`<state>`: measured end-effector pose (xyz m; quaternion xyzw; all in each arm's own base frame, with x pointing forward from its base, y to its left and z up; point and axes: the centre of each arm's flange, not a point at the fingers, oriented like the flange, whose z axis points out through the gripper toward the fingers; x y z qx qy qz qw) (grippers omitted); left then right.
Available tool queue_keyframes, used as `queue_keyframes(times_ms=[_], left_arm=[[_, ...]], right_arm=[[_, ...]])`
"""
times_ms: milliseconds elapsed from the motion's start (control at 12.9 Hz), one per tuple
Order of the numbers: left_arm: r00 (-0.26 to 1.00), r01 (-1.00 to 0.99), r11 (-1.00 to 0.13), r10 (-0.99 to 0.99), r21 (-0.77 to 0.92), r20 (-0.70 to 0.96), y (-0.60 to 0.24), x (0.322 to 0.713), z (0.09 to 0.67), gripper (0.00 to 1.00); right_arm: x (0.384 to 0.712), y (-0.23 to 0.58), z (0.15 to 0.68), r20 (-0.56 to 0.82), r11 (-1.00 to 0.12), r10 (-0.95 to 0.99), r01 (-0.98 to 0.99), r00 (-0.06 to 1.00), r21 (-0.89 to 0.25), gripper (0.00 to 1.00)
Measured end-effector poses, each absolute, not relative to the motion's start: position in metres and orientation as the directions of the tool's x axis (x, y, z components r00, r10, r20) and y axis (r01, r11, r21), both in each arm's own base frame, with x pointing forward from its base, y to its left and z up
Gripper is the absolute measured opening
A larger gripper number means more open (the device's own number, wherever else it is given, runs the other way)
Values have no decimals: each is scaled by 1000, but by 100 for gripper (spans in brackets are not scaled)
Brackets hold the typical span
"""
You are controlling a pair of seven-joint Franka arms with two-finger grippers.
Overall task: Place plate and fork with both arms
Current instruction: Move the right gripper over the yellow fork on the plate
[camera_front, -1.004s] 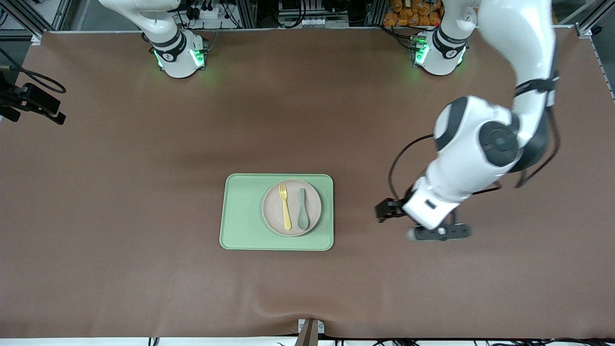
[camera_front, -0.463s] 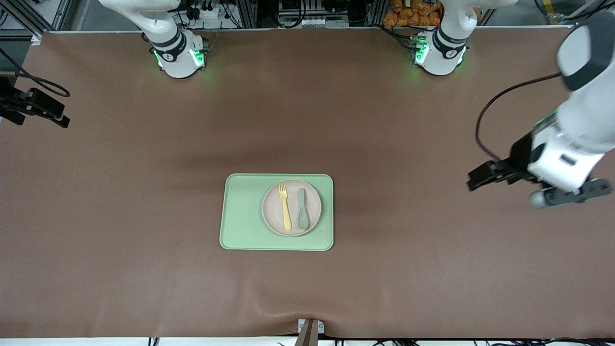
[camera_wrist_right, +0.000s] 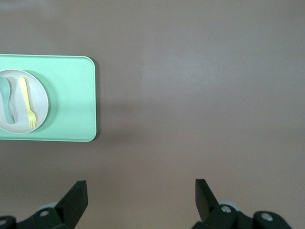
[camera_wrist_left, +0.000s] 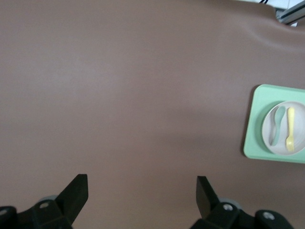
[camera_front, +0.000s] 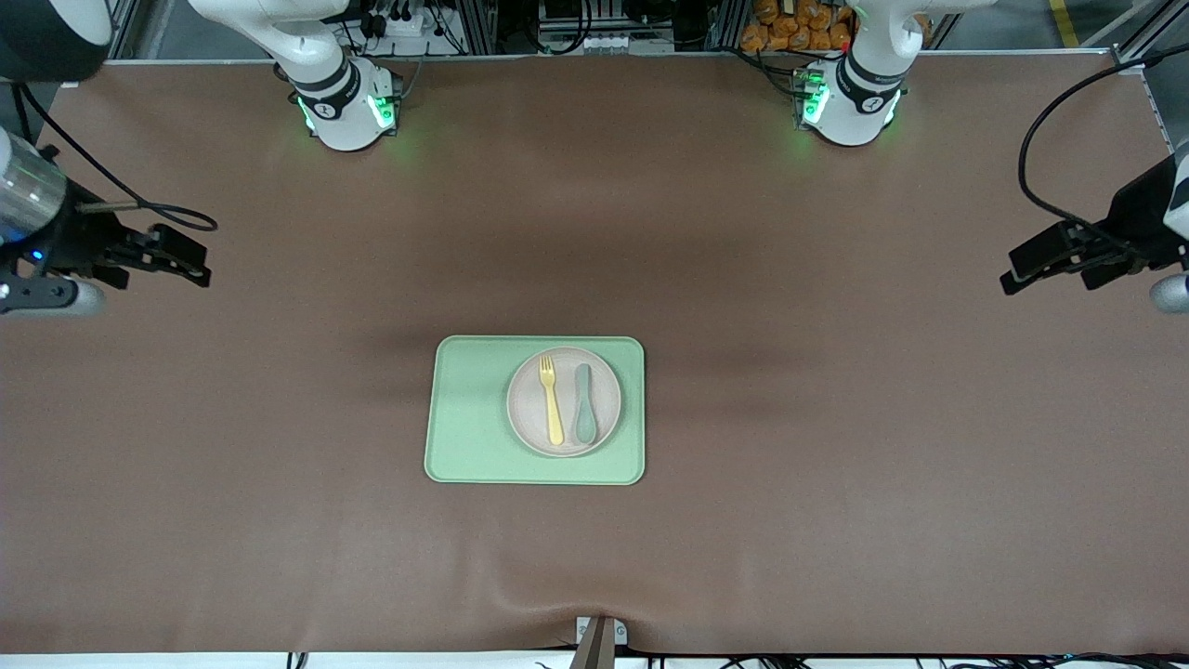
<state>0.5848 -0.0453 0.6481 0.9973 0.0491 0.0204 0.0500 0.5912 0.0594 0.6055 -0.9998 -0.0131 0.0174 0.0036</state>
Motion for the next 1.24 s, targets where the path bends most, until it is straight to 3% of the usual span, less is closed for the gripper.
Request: queue_keyframes(times_ms=[386, 695, 1236], left_arm=[[997, 69, -997, 70, 28, 31, -44, 545, 651, 100], [997, 64, -998, 65, 26, 32, -47, 540, 653, 100], [998, 62, -998, 63, 24, 26, -48, 539, 650, 100]], right_arm=[[627, 121, 529, -61, -993, 117, 116, 991, -11, 100], [650, 150, 460, -97, -989, 143, 141, 985, -35, 100], [663, 217, 387, -66, -980, 174, 166, 983, -106, 100]])
